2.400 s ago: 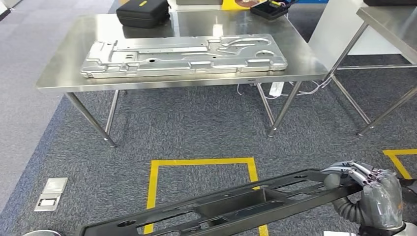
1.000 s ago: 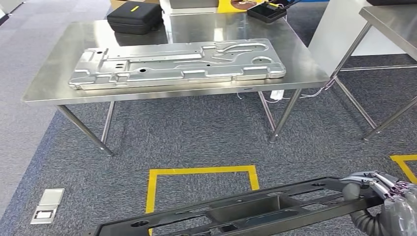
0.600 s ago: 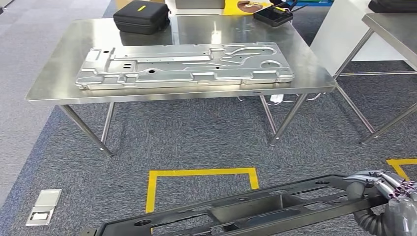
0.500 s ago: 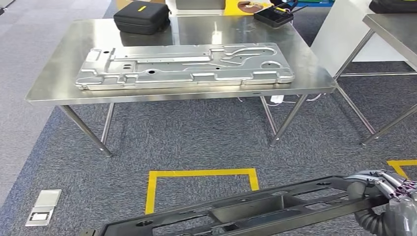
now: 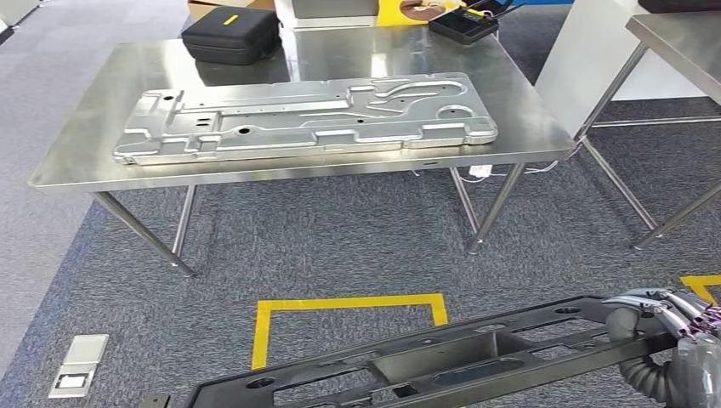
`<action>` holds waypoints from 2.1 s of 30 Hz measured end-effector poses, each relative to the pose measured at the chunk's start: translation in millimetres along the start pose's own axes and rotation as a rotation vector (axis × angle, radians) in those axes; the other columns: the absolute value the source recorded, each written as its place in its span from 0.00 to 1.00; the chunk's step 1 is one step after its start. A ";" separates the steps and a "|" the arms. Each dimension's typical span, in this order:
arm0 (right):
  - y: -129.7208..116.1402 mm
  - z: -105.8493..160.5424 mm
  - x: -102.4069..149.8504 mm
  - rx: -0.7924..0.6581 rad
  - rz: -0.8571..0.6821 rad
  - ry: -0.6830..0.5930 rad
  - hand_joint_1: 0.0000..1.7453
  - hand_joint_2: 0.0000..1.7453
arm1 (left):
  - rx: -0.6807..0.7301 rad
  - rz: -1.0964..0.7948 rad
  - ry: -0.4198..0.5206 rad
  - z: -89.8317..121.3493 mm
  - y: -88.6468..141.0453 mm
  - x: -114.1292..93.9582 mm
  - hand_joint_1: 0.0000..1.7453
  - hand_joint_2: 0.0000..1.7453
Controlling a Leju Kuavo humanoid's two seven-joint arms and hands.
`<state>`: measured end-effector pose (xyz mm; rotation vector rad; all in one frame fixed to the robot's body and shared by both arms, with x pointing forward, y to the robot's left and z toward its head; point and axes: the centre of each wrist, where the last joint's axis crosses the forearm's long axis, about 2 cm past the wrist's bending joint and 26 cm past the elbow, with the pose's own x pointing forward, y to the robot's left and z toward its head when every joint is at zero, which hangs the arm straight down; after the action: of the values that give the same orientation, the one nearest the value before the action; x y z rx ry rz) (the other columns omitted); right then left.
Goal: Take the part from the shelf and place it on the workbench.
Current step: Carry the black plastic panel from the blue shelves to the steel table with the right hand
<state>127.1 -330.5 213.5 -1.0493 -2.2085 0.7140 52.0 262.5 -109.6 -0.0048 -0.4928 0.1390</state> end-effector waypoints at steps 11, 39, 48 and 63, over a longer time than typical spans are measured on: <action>1.4 -1.0 -0.5 -0.002 -0.002 0.003 1.00 1.00 | -0.001 -0.003 -0.005 -0.4 0.0 1.1 0.00 1.00; 13.2 -2.1 2.6 0.000 -0.023 0.015 1.00 1.00 | -0.006 -0.009 -0.003 -0.1 2.0 0.1 0.00 1.00; 16.4 -1.7 3.1 0.007 -0.031 0.016 1.00 1.00 | -0.008 -0.009 -0.003 -0.3 1.7 0.5 0.00 1.00; 17.8 -1.0 3.8 0.007 -0.035 0.022 1.00 1.00 | -0.008 -0.009 -0.004 -0.3 1.9 0.6 0.00 1.00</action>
<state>134.7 -317.6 203.2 -1.0085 -2.1984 0.6912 52.4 264.5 -109.7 -0.0097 -0.4968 0.1281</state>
